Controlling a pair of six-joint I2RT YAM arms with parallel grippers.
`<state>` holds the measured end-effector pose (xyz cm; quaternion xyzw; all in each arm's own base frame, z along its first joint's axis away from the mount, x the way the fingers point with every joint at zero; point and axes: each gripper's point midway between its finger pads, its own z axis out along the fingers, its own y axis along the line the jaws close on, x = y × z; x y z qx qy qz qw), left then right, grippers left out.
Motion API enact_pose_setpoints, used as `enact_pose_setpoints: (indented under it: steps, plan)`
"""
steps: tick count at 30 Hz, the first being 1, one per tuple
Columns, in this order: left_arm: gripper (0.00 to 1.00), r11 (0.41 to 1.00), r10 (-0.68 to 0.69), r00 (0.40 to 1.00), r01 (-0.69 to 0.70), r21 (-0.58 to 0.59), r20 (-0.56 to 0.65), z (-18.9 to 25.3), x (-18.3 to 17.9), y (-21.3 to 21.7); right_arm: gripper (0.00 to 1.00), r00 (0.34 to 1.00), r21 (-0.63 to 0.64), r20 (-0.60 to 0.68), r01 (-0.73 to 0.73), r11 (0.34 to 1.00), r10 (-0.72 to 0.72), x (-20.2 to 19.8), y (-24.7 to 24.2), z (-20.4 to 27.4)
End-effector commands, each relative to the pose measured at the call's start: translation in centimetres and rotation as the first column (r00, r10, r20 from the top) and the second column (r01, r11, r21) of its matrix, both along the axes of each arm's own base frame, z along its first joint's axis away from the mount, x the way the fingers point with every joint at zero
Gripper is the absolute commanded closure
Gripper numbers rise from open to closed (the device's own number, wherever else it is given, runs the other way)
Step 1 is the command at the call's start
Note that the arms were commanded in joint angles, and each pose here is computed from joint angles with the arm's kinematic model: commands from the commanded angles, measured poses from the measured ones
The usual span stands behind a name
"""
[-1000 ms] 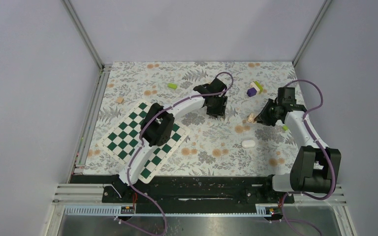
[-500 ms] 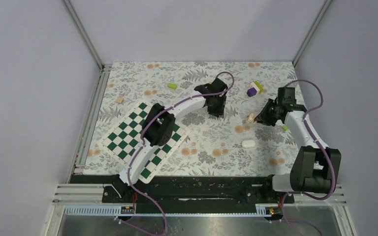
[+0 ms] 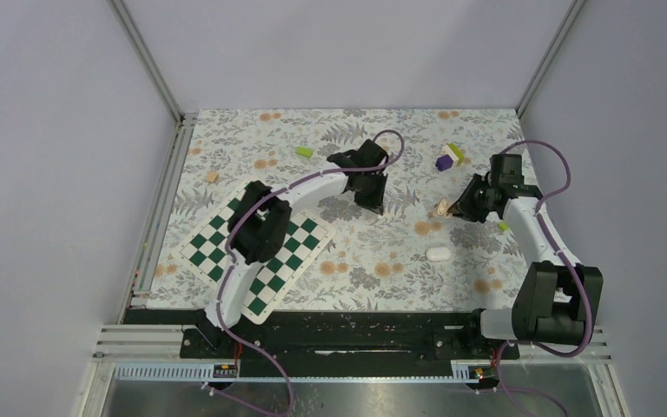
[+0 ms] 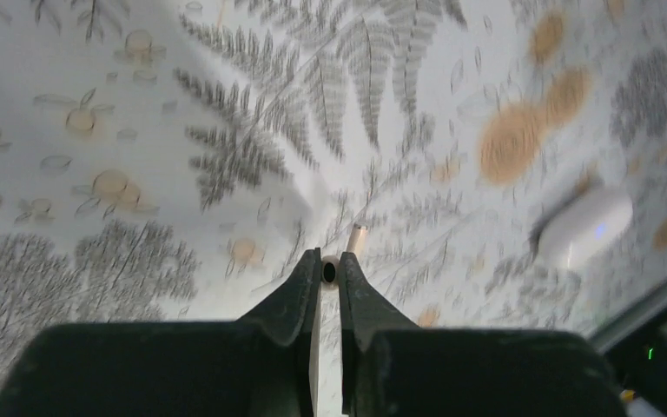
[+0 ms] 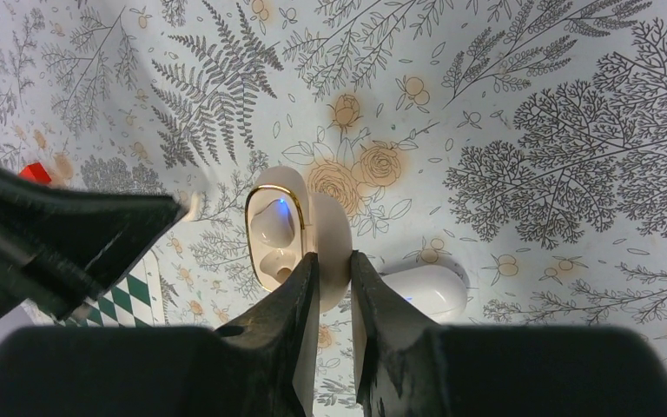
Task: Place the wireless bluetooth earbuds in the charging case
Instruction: Pick up the right earbud from the corner of the board.
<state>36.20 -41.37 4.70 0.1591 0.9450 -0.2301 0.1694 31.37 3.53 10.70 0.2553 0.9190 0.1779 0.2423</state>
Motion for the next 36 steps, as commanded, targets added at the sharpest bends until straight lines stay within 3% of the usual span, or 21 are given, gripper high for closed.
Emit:
enact_pose_setpoints:
  steps: [1,8,13,18,23,24,27,30,36]
  plan:
    - [1.0,0.975,-0.156,0.98,0.172,-0.143,0.122,6.6,-1.4,2.5,1.0,0.998,0.0,0.044,-0.045,0.999,0.045,-0.2,0.4,2.3]
    - [1.0,0.94,-0.337,0.931,0.34,0.005,0.142,5.6,-6.2,8.4,1.0,0.995,0.036,0.068,-0.068,0.997,0.066,-0.5,1.2,2.9]
    - [1.0,0.941,-0.324,0.941,0.311,0.129,0.097,2.5,-6.2,10.9,1.0,0.995,0.037,0.064,-0.08,0.996,0.078,-0.8,1.4,2.7]
    - [0.98,0.955,-0.282,0.953,0.267,0.13,0.115,1.7,-5.6,10.7,1.0,0.994,0.044,0.063,-0.092,0.995,0.089,-1.5,1.6,2.6]
    - [0.64,0.955,-0.258,0.96,0.236,0.178,0.11,0.8,-5.2,11.4,1.0,0.993,0.03,0.068,-0.098,0.995,0.096,-2.2,1.5,2.8]
    - [0.61,0.956,-0.253,0.961,0.232,0.179,0.109,0.7,-5.1,11.3,1.0,0.993,0.032,0.071,-0.099,0.995,0.097,-2.2,1.5,2.8]
    - [0.52,0.964,-0.202,0.974,0.18,0.194,0.105,0.6,-4.5,11.6,1.0,0.992,0.044,0.073,-0.106,0.993,0.103,-2.3,1.8,2.9]
    - [0.52,0.977,-0.099,0.991,0.079,0.2,0.093,1.3,-4.0,11.8,1.0,0.991,0.052,0.08,-0.107,0.993,0.103,-2.4,1.9,2.9]
    - [0.55,0.956,0.266,0.964,-0.266,0.126,0.014,2.8,-5.5,12.8,1.0,0.99,0.099,0.1,-0.113,0.989,0.103,-2.5,2.7,3.0]
